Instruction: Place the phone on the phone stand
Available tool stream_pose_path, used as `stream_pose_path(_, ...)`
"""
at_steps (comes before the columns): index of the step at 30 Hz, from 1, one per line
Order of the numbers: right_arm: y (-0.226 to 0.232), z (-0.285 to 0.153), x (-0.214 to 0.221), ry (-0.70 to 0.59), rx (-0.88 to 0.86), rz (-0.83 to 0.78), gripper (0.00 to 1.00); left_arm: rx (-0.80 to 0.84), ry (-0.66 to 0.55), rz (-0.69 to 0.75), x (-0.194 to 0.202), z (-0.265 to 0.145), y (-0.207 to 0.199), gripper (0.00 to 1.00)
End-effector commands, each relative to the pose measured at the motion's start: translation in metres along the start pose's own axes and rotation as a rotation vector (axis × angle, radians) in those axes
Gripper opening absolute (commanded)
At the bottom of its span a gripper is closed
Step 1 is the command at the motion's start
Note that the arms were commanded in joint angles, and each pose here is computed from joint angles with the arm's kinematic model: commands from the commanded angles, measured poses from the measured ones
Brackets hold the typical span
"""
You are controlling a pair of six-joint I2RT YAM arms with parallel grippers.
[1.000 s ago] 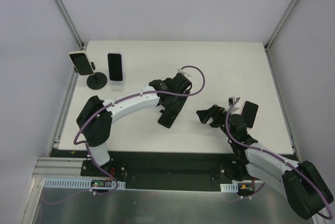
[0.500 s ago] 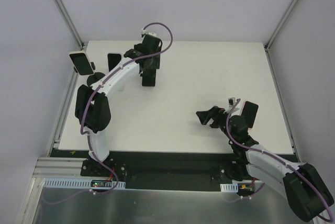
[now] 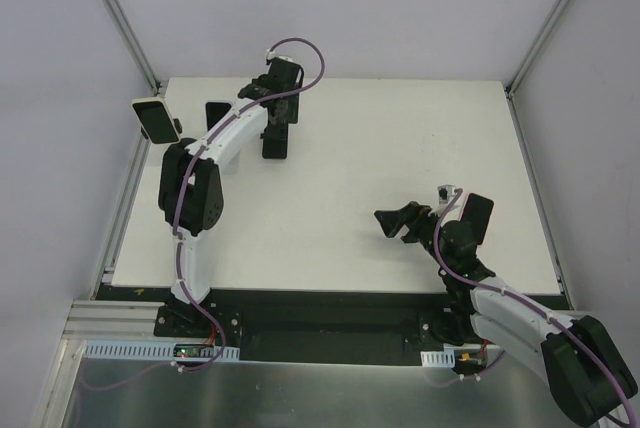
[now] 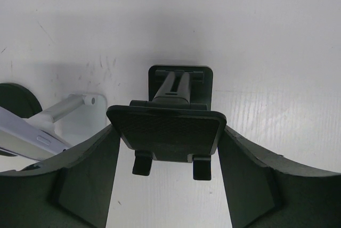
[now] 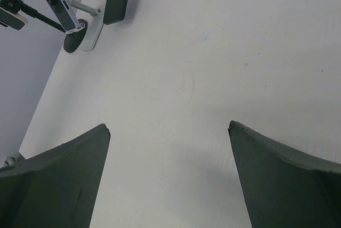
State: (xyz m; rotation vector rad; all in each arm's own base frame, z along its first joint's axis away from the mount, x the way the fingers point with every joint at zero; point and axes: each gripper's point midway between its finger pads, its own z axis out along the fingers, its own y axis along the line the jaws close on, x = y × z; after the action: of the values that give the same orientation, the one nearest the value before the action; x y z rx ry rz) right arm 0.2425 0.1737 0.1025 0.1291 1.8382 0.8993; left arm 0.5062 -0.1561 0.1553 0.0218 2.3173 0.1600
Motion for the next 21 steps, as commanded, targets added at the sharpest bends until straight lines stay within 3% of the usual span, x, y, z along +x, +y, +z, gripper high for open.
stream_pose_path(1, 0.0, -0.002, 0.002, -0.012, -0.028, -0.012, 0.96, -0.035, -0.013, -0.002, -0.011, -0.008, 0.01, 0.0)
stream_pose_path(18, -0.001, -0.003, 0.001, -0.02, -0.028, -0.009, 0.96, 0.039, 0.081, -0.031, 0.014, 0.01, 0.023, 0.0)
stream_pose_path(21, -0.001, -0.004, 0.001, -0.021, -0.026, -0.007, 0.96, 0.054, 0.099, -0.023, 0.02, 0.011, 0.023, 0.07)
